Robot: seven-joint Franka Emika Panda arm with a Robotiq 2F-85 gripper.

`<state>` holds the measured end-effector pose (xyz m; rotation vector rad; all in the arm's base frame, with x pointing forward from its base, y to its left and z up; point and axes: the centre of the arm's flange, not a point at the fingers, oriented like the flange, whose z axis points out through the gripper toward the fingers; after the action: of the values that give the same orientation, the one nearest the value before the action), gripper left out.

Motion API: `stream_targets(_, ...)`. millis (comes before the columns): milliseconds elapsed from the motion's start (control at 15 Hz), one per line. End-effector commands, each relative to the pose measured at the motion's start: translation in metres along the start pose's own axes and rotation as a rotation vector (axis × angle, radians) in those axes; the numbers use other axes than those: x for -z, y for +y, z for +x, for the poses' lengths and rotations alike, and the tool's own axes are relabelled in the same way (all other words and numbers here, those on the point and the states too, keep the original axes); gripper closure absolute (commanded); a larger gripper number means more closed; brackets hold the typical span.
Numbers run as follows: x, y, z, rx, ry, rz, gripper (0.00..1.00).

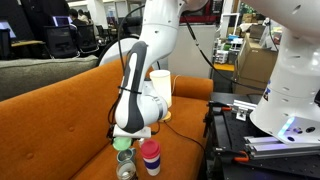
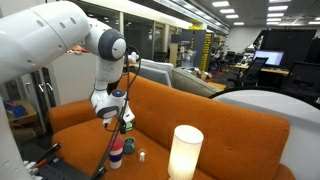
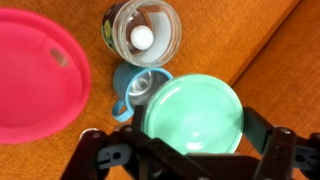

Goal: Take the green lid from the couch and put it on the clear bottle

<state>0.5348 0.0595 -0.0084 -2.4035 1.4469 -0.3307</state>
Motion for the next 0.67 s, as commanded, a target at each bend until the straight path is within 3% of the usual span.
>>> stream_targets(0,-0.032,-0.003,-0.026,0.068,0.047,-0.055,0.30)
stream_targets(133,-0.050,0.006,-0.031,0.081,0.044,-0.103,0.30)
stream_targets(200,-0.033,0.013,-0.036,0.085,0.031,-0.076,0.05)
stream_targets(600,-0.038,0.008,-0.030,0.094,0.058,-0.078,0.05)
